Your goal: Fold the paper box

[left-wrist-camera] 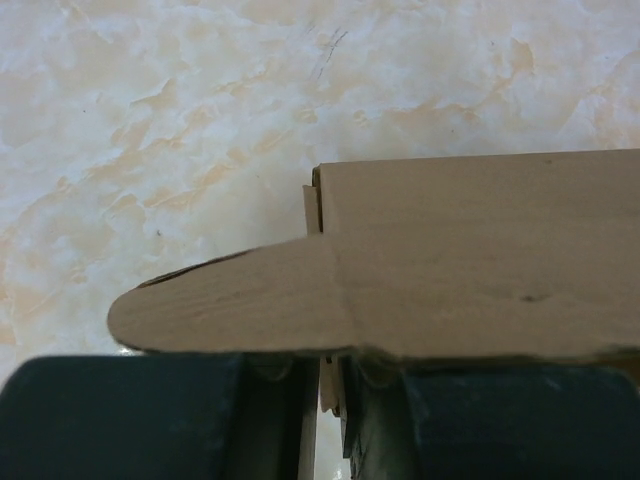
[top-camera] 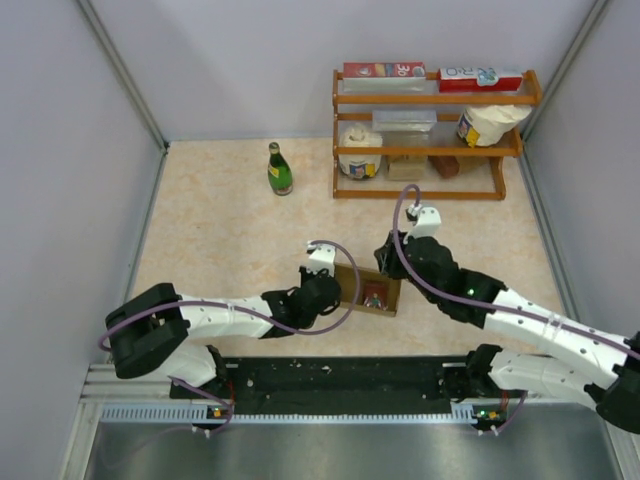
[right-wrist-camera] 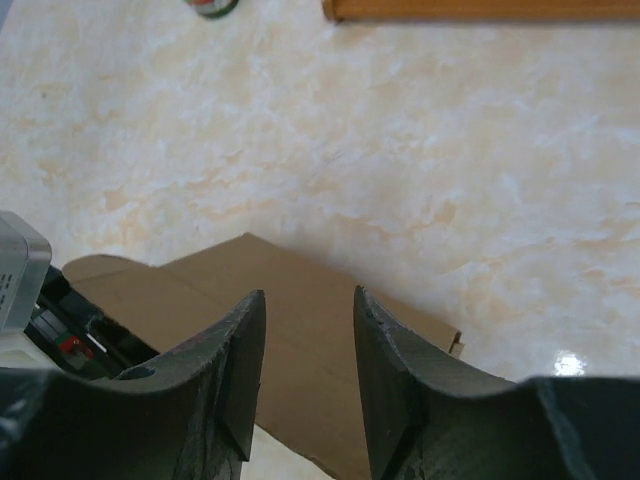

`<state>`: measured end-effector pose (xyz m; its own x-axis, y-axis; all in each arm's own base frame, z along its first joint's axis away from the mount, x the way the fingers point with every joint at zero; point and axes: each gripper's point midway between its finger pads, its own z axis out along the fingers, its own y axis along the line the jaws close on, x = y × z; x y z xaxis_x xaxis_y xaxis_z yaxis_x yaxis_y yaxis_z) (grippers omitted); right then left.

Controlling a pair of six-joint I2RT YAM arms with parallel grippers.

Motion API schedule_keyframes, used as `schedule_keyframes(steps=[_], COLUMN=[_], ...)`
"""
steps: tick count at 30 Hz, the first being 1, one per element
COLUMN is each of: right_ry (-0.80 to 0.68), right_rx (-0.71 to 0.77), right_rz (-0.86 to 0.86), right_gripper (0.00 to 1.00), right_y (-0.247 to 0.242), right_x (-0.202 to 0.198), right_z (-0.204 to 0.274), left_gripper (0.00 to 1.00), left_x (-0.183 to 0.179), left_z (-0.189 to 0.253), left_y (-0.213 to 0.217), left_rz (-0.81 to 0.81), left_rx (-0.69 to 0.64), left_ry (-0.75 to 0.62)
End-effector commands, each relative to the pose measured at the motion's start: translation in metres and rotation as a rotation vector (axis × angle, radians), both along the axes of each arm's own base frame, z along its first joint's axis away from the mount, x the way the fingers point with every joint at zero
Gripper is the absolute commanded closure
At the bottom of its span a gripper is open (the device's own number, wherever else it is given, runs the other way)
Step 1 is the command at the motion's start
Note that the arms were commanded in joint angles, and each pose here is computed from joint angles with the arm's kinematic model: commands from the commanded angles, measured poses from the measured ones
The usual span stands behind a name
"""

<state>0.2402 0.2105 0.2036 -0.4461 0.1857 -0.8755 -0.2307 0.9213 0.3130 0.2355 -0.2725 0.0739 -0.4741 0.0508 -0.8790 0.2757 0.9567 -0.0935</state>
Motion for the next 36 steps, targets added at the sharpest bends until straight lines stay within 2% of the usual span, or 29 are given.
schedule_keyframes(steps=[1,11,12,16,19,22,26,36], right_ry=[0.043,0.121,0.125,0.143,0.157,0.173,0.186,0.200], right_rx=[0.101,0.099,0.099,0.098,0.094,0.086,0.078,0.065], right_rz=[0.121,0.159,0.161,0.162,0.166,0.170,0.173,0.189], right_gripper=[0.59,0.59,0.59,0.59,0.59,0.59,0.59,0.59], right_y=[0.037,0.051,0.051,0.051,0.051,0.051,0.049,0.046], right_x=[0.002,0.001,0.000,-0.002,-0.004,-0.006,-0.009,-0.015], right_z=[0.009,-0.022,-0.023,-0.032,-0.039,-0.046,-0.055,-0.070], left_gripper=[0.83,0.66,0.59,0.42,0.23,0.12,0.07,0.09], left_x=[0.002,-0.006,-0.007,-0.012,-0.016,-0.025,-0.041,-0.087], left_z=[0.008,0.014,0.016,0.029,0.039,0.047,0.054,0.075], left_y=[-0.006,-0.008,-0.009,-0.013,-0.016,-0.017,-0.016,0.005], left_rz=[-0.002,-0.034,-0.042,-0.081,-0.121,-0.163,-0.231,-0.388], left_rx=[0.009,-0.006,-0.013,-0.054,-0.079,-0.095,-0.144,-0.271], left_ry=[-0.012,0.007,0.009,0.011,0.009,0.029,0.064,0.113])
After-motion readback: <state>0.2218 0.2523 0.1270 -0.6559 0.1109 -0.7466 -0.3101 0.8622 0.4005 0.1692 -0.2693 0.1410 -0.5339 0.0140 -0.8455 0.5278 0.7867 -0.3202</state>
